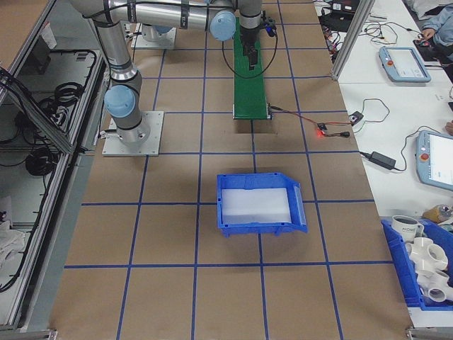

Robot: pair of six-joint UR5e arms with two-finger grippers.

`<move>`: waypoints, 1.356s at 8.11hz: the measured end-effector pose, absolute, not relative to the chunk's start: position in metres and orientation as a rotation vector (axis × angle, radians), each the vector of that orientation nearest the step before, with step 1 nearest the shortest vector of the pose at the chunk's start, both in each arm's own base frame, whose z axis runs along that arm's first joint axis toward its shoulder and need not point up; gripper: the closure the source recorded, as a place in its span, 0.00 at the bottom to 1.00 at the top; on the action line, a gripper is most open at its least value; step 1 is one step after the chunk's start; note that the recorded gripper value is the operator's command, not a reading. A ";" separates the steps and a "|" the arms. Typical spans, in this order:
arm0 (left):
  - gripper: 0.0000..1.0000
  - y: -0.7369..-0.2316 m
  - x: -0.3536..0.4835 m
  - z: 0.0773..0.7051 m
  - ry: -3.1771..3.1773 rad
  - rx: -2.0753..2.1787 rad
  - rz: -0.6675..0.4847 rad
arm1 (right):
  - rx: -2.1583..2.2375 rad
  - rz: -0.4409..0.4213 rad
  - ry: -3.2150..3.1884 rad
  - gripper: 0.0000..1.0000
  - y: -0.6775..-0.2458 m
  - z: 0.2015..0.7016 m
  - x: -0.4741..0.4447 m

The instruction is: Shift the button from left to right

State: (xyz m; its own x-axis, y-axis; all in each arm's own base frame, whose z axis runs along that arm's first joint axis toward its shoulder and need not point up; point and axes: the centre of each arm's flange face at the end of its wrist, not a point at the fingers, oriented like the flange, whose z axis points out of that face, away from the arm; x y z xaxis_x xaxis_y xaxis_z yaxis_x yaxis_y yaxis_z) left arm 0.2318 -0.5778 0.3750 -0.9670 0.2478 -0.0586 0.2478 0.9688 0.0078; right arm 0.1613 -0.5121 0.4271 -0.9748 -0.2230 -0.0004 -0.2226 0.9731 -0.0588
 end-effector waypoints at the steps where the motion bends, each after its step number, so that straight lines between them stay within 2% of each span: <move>1: 1.00 -0.586 0.194 0.385 3.081 0.325 -0.047 | -0.351 -0.093 3.113 0.00 -0.512 0.427 0.161; 3: 1.00 -0.596 0.139 0.380 3.128 0.194 -0.059 | -0.352 -0.093 3.114 0.00 -0.512 0.427 0.161; 6: 1.00 -0.591 0.078 0.338 3.168 0.135 0.047 | -0.352 -0.093 3.115 0.00 -0.513 0.427 0.161; 9: 1.00 -0.570 0.061 0.287 3.188 0.143 0.133 | -0.347 -0.093 3.117 0.00 -0.513 0.427 0.160; 11: 1.00 -0.566 0.059 0.271 3.192 0.144 0.148 | -0.345 -0.094 3.120 0.00 -0.513 0.427 0.159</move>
